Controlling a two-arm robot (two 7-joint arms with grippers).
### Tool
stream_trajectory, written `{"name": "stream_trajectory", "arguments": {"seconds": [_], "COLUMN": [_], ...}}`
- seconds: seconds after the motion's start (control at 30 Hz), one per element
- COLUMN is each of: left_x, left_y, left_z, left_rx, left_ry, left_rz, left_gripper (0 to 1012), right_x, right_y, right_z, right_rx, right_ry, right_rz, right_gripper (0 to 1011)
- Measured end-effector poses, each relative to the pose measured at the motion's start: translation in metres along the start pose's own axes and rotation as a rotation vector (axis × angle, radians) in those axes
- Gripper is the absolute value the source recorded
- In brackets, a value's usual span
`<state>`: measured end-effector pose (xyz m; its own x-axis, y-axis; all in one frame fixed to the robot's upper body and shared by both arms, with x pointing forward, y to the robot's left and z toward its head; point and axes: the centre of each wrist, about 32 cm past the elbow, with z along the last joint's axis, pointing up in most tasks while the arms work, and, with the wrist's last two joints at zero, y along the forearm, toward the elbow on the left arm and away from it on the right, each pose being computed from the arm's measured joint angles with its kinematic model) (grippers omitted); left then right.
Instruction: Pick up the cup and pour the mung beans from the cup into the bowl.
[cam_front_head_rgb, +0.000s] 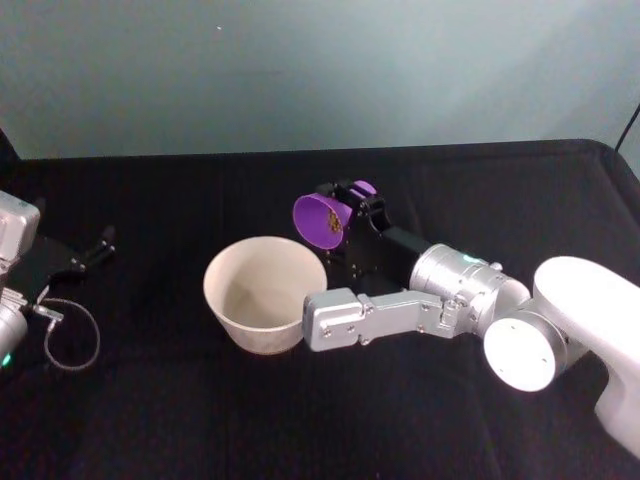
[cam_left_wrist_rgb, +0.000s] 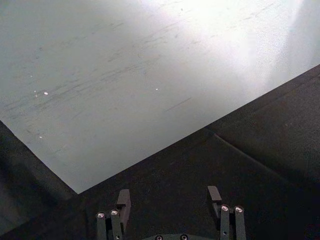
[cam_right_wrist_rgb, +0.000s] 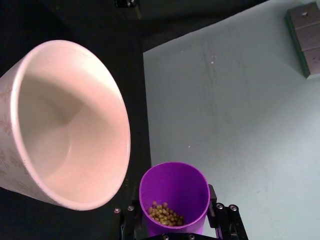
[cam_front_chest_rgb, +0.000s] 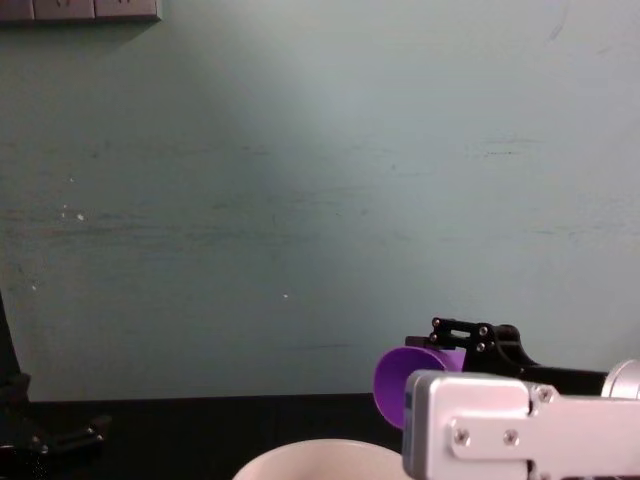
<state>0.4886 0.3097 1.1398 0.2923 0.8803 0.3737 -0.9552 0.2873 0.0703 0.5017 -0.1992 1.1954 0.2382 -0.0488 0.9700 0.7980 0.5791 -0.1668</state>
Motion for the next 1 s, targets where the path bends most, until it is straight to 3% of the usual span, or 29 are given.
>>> {"name": "stream_trajectory", "arguments": {"seconds": [0.57,1.0], "left_x": [0.0,0.0], "left_y": [0.0,0.0], "left_z": [0.0,0.0], "left_rx": [0.0,0.0], "left_ry": [0.0,0.0], "left_rz": [0.0,0.0], "left_gripper": [1000,1000], "right_x": [-0.01,-0.015], "right_y": [0.0,-0.001], "right_z": [0.009,0.01], "right_rx": [0.01,0.007], "right_ry": [-0.19,-0.285], "right_rz": [-0.04,-0.07], "right_gripper": [729,729]}}
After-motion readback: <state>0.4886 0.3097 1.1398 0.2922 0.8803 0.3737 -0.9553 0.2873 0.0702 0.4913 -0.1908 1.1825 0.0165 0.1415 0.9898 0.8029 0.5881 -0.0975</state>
